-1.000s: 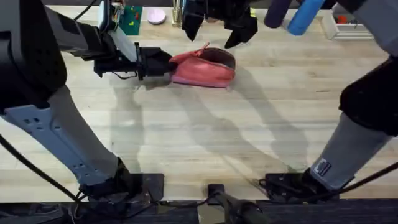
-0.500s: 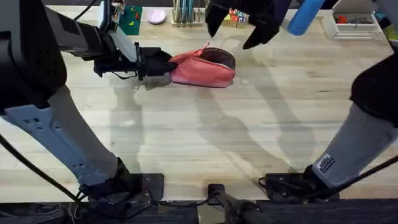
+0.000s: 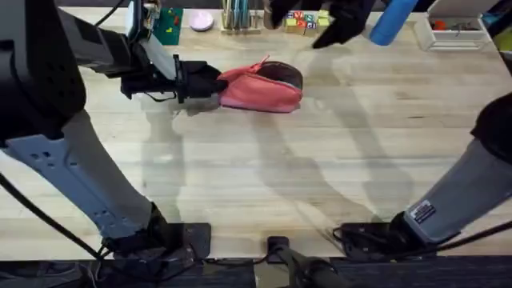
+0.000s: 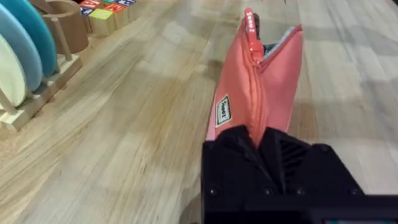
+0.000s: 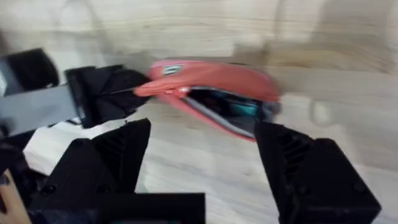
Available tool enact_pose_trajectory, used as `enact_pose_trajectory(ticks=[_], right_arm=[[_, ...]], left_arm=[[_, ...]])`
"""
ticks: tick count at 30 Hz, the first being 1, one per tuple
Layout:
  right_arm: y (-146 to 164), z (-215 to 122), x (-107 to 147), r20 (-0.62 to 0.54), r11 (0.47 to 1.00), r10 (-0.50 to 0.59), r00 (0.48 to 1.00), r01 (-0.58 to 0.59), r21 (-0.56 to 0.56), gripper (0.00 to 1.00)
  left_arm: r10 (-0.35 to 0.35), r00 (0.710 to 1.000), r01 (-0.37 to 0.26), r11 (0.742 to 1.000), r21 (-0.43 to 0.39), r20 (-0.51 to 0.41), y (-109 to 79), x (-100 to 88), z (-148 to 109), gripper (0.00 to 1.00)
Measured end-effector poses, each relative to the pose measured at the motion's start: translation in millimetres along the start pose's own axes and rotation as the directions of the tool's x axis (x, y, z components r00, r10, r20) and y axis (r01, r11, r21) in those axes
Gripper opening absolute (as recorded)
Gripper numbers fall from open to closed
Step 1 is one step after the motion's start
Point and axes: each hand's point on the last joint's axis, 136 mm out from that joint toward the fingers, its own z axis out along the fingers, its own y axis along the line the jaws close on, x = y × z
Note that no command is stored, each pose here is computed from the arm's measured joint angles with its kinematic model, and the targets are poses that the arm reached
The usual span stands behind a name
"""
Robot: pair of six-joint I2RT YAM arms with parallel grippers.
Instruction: Unzip the bag, pick up the pens from the table one at a time and place them inside, then zip the bag closed.
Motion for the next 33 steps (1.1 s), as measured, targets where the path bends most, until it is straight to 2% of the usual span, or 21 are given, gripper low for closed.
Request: enact_pose_trajectory(ticks=[5,8,20,26,33], right_arm=[[39,10,16,-0.003,0.995,-0.089,0.996,0.089,-0.043,0.993],[49,16,23,-0.010,0.992,-0.116,0.993,0.115,-0.052,0.994],[26,81,48,-0.115,0.995,-0.052,0.992,0.041,-0.093,0.991],[27,94,46,-0.092,0.992,-0.032,0.995,0.020,-0.128,0.992],[44,98,40,-0.046,0.981,-0.043,0.998,0.034,-0.189,0.994]], left_arm=[[0.004,1.000,-0.004,1.000,-0.001,0.000,0.4,-0.1,0,0.042],[0.004,1.000,-0.004,1.000,-0.001,0.000,0.4,-0.1,0,0.042],[-0.002,1.000,0.002,1.000,0.000,0.000,-0.1,0.1,0,0.042],[-0.002,1.000,0.002,1.000,0.000,0.000,-0.1,0.1,0,0.042],[-0.004,1.000,0.004,1.000,0.000,0.000,-0.2,0.1,0,0.042]])
